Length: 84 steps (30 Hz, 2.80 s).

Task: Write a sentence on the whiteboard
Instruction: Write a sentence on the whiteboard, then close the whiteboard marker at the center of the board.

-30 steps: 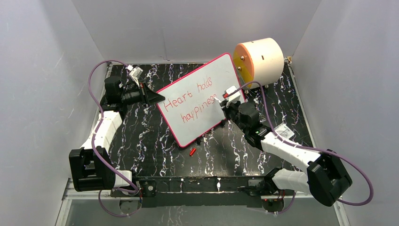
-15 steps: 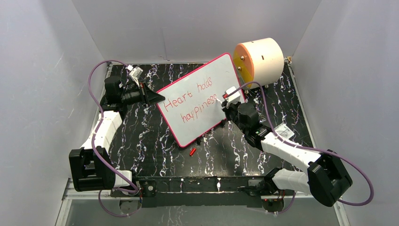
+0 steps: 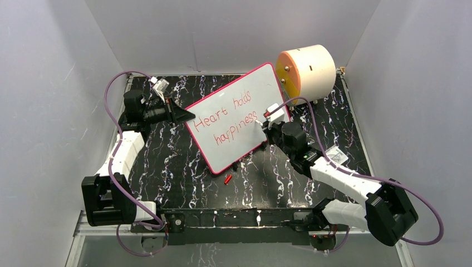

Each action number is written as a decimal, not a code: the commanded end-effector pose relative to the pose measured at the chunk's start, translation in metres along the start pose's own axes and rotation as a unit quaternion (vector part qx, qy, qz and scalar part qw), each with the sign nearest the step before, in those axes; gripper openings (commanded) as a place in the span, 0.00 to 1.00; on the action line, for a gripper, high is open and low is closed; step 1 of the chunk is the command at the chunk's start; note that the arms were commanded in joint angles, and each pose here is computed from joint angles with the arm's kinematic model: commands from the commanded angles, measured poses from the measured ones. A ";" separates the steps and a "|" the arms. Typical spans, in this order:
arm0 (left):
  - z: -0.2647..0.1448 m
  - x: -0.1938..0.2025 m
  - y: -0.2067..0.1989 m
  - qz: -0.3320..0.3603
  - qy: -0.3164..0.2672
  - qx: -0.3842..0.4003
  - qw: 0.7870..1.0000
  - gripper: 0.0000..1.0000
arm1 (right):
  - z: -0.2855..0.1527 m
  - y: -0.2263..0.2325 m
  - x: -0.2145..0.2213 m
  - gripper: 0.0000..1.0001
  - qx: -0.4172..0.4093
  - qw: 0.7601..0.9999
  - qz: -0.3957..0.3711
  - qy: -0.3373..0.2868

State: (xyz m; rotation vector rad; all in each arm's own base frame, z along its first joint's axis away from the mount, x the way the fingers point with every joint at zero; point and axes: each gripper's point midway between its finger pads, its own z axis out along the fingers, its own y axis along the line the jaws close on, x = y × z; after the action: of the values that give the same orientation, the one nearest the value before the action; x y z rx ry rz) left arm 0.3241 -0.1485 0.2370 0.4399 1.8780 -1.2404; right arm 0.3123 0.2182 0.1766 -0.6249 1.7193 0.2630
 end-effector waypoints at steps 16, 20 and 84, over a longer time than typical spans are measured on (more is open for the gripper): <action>0.002 0.009 -0.004 -0.012 0.018 0.012 1.000 0.00 | -0.015 -0.027 -0.027 0.00 0.069 0.994 0.052 -0.063; 0.002 0.009 -0.004 -0.012 0.018 0.011 1.000 0.00 | -0.011 -0.028 -0.026 0.00 0.068 0.994 0.060 -0.066; -0.062 0.017 -0.085 0.008 -0.044 -0.167 0.985 0.76 | -0.110 -0.041 -0.049 0.00 0.060 0.992 0.103 -0.050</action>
State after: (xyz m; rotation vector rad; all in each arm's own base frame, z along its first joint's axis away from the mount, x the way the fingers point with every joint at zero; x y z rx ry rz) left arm 0.2560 -0.1294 0.3025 0.2512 1.8568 -0.8612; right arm 0.2537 0.1427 0.2391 -0.3696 1.7168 0.2837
